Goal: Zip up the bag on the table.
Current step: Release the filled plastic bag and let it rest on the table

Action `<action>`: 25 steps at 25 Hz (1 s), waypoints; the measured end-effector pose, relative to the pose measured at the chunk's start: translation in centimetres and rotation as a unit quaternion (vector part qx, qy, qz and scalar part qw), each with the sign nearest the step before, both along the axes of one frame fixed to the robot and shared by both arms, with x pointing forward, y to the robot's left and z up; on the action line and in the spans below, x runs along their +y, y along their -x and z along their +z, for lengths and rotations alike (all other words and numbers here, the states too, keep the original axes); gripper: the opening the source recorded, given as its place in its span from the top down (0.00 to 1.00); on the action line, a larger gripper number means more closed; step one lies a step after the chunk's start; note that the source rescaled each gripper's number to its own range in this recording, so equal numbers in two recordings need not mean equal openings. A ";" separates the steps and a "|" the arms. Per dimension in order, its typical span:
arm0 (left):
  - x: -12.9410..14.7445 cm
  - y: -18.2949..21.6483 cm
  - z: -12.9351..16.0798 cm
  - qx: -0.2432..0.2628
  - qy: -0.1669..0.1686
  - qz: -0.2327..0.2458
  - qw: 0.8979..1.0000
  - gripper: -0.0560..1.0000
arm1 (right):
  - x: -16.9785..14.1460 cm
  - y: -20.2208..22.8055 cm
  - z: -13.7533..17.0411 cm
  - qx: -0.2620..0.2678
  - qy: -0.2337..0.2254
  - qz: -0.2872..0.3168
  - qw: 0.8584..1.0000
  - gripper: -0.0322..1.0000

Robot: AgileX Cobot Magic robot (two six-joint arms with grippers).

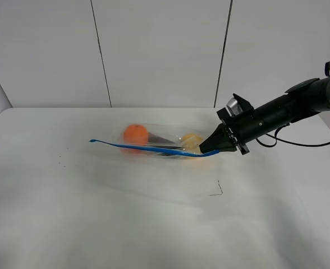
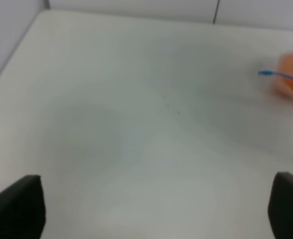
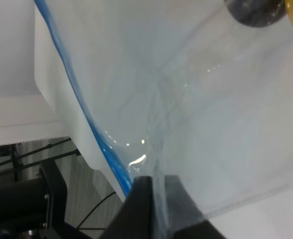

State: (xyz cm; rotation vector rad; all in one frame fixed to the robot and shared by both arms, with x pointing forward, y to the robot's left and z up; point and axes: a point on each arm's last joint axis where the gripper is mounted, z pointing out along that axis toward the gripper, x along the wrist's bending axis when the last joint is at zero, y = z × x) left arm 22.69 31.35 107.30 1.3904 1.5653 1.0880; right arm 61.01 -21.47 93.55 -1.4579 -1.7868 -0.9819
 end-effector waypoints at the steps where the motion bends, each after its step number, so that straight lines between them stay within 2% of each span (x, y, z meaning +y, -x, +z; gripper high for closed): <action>1: 0.0 -0.2 -0.4 0.007 0.000 0.000 1.000 0.00 | 0.0 0.0 0.0 0.000 0.000 0.000 1.000 0.97; 8: 0.0 -0.6 -1.9 0.047 0.003 0.001 0.999 0.00 | 0.0 0.0 0.0 -0.003 0.000 0.002 1.000 0.97; 14: -0.1 -0.6 -2.0 0.051 0.001 -0.001 0.999 0.00 | 0.0 0.0 0.0 -0.006 0.000 0.004 1.000 0.97; 19: -0.5 -0.6 -2.0 0.055 -0.013 -0.032 0.998 0.00 | 0.0 0.0 0.0 -0.006 0.000 0.004 1.000 0.97; 25: -0.6 -0.7 -2.1 0.057 -0.017 -0.040 0.997 0.00 | 0.0 0.0 0.0 -0.006 0.000 0.004 1.000 0.97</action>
